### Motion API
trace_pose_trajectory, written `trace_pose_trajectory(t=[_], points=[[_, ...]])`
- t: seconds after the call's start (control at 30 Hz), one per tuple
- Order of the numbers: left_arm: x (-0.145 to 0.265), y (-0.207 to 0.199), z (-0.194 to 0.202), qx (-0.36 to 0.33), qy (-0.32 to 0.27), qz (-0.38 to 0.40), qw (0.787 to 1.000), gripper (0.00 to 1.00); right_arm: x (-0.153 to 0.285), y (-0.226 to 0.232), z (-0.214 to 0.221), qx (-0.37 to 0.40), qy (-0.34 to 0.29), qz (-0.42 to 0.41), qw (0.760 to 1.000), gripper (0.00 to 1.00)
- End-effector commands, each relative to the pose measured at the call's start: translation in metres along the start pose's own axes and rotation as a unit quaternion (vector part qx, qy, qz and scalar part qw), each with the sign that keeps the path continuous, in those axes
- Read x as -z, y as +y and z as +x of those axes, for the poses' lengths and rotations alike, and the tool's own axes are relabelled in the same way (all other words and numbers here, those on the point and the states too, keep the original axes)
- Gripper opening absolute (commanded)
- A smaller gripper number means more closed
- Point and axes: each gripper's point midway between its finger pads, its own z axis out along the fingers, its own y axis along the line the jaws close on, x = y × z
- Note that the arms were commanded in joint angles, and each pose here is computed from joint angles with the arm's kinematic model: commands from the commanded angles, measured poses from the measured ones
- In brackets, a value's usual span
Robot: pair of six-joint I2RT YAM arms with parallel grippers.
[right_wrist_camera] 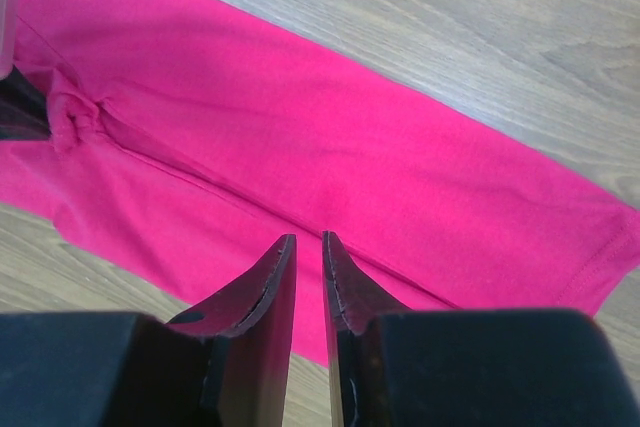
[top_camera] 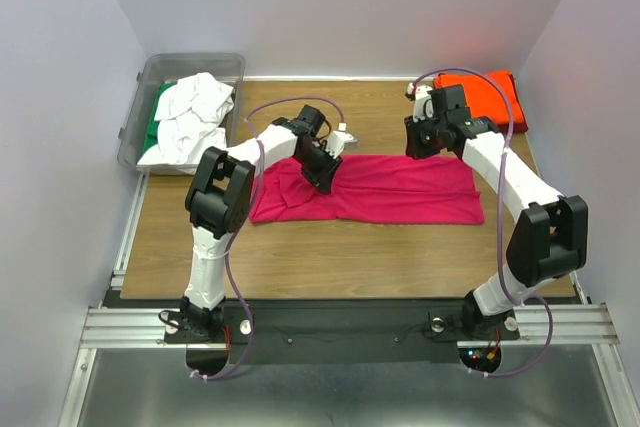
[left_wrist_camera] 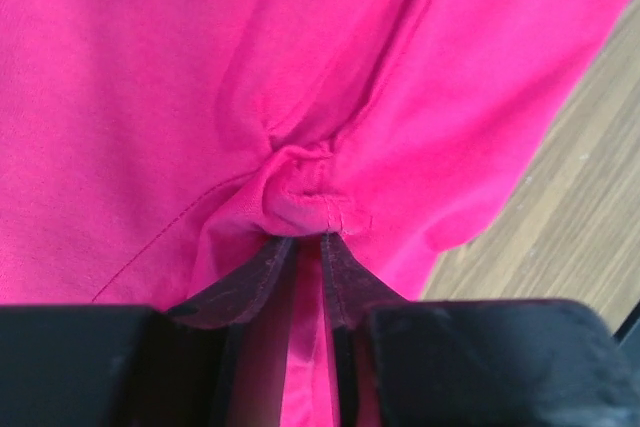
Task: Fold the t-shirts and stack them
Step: Fold the tshirt
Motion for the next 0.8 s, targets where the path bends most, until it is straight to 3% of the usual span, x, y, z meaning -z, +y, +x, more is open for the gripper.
trace_pose_trajectory(t=[0.0,0.13,0.33,0.43,0.77], points=[[-0.003,0.005,-0.001,0.004,-0.004,-0.006,1.000,0.32,0.011,-0.008,-0.004,0.002,-0.009,0.006,1.000,0.23],[0.033,-0.013,-0.030,-0.029,-0.038,0.003,0.999,0.37,0.014,-0.029,0.004,-0.005,0.011,0.006,1.000,0.23],[0.112,-0.026,-0.052,-0.044,-0.103,-0.077,0.991,0.42,0.004,-0.066,0.049,-0.019,0.084,0.031,0.996,0.23],[0.115,-0.025,-0.025,-0.014,-0.086,-0.092,0.992,0.43,-0.009,-0.075,0.078,-0.024,0.127,0.041,0.991,0.22],[0.069,0.004,0.076,0.099,0.024,-0.160,0.982,0.39,-0.026,-0.083,0.148,-0.029,0.225,0.058,0.972,0.19]])
